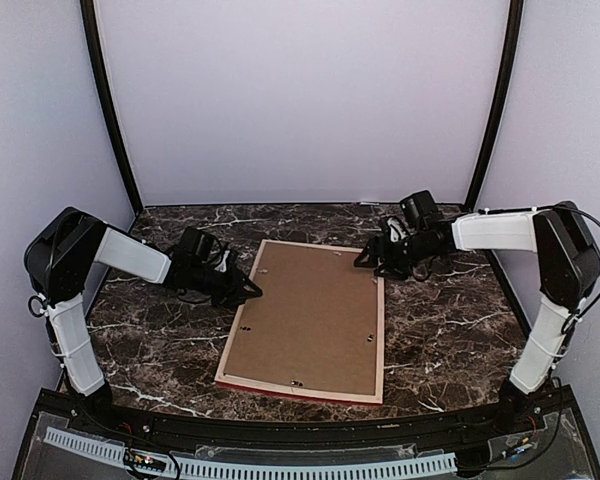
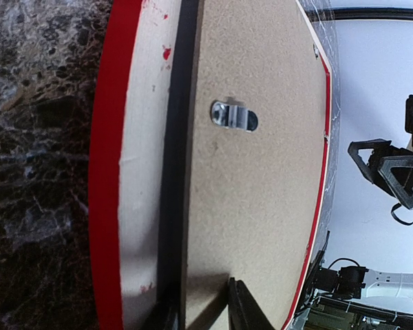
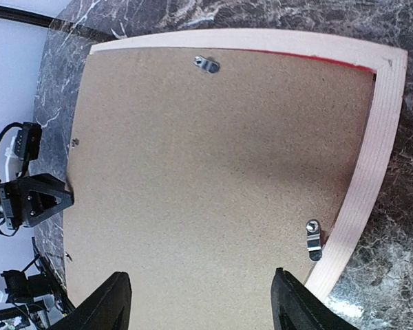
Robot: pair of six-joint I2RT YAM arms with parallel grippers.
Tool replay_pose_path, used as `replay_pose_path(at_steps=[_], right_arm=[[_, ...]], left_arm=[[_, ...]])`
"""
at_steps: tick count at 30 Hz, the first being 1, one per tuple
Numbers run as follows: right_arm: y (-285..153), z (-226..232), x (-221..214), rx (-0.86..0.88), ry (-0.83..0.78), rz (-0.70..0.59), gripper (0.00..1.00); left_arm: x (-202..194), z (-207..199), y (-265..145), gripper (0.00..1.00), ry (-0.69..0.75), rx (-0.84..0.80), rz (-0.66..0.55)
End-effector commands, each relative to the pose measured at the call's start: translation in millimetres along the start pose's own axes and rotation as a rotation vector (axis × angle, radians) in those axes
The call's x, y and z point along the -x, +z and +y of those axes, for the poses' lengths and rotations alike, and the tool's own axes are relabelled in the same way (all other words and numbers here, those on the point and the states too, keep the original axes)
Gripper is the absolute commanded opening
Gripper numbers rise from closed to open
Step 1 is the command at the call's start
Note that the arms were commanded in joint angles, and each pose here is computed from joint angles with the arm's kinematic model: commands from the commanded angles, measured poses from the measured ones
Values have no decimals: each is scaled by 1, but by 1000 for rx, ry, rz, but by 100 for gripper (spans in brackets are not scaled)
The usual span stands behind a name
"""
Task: Put the photo into the frame
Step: Place the backboard on the frame body.
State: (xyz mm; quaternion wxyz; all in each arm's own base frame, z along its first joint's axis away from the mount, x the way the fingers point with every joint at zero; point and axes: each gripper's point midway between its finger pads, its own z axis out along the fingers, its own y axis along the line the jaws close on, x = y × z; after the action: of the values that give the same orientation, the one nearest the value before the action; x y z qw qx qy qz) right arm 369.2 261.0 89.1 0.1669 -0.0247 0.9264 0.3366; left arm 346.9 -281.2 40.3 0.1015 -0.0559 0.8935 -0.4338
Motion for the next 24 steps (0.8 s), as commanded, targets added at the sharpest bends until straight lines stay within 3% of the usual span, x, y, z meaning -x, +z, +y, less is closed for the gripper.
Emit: replay_pose_path(at_steps=[1,15,24], right_arm=[[-10,25,15,31,-68,-56,71],[42,117,-30,184,-261,94,71],[79,117,-62,195,-264,186,70]], left_arm=[[0,-5,-2,26,1,-4,-11],[-1,-7,1,31,8,3,-1],[-2,-7,2,33,13,7,6]])
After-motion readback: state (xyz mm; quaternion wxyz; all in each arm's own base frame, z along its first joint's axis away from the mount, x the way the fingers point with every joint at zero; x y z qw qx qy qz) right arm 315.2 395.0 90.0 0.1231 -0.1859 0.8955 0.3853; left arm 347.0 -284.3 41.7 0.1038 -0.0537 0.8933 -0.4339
